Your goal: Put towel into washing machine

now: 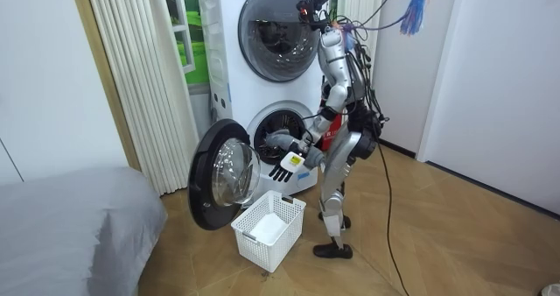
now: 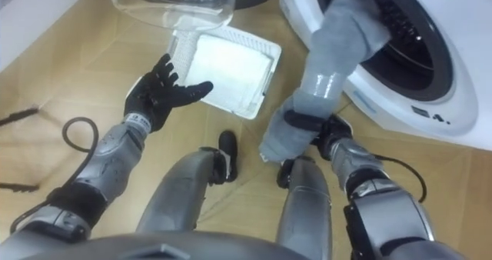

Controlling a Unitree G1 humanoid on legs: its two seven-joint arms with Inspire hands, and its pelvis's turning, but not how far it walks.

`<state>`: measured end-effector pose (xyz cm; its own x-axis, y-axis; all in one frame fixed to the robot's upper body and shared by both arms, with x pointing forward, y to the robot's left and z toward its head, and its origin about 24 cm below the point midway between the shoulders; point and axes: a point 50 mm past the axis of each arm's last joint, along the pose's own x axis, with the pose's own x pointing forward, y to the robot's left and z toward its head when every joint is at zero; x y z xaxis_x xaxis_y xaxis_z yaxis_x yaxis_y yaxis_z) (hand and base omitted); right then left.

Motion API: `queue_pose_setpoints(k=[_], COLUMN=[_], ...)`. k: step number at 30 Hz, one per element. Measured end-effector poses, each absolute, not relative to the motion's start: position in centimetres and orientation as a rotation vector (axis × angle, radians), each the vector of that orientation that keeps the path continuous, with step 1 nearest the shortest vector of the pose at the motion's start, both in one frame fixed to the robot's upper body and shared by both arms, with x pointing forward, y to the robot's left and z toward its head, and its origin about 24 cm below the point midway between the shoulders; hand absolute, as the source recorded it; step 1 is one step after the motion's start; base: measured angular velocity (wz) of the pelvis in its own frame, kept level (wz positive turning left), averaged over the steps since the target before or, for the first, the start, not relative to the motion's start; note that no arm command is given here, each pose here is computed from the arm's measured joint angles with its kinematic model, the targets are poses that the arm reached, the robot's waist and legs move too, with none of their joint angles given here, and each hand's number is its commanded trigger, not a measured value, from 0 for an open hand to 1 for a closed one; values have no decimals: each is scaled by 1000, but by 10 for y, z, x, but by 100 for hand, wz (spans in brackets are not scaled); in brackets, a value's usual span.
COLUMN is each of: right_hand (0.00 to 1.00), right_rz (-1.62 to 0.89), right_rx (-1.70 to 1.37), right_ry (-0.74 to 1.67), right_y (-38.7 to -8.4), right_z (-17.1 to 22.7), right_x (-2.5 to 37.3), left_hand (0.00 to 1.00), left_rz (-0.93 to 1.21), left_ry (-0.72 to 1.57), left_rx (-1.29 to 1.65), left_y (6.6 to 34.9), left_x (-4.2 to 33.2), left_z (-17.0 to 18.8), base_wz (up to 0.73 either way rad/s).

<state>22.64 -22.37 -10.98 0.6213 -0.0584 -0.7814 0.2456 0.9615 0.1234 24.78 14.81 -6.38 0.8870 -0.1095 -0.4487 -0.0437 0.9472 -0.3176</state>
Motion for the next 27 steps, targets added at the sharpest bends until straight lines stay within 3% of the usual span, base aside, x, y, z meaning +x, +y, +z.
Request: queue_pose_setpoints(k=[20, 27], right_hand=[100, 100], right_rz=[-326, -463], right_rx=[641, 845], right_ry=[828, 661], right_y=[-244, -273], right_z=[-105, -85], right_x=[225, 239], left_hand=[0, 0], left_rz=[-58, -56], left_ry=[495, 487], left_rx=[-318, -319], left_y=[146, 147], left_x=[243, 243], left_z=[-62, -59], base_wz=[5, 0])
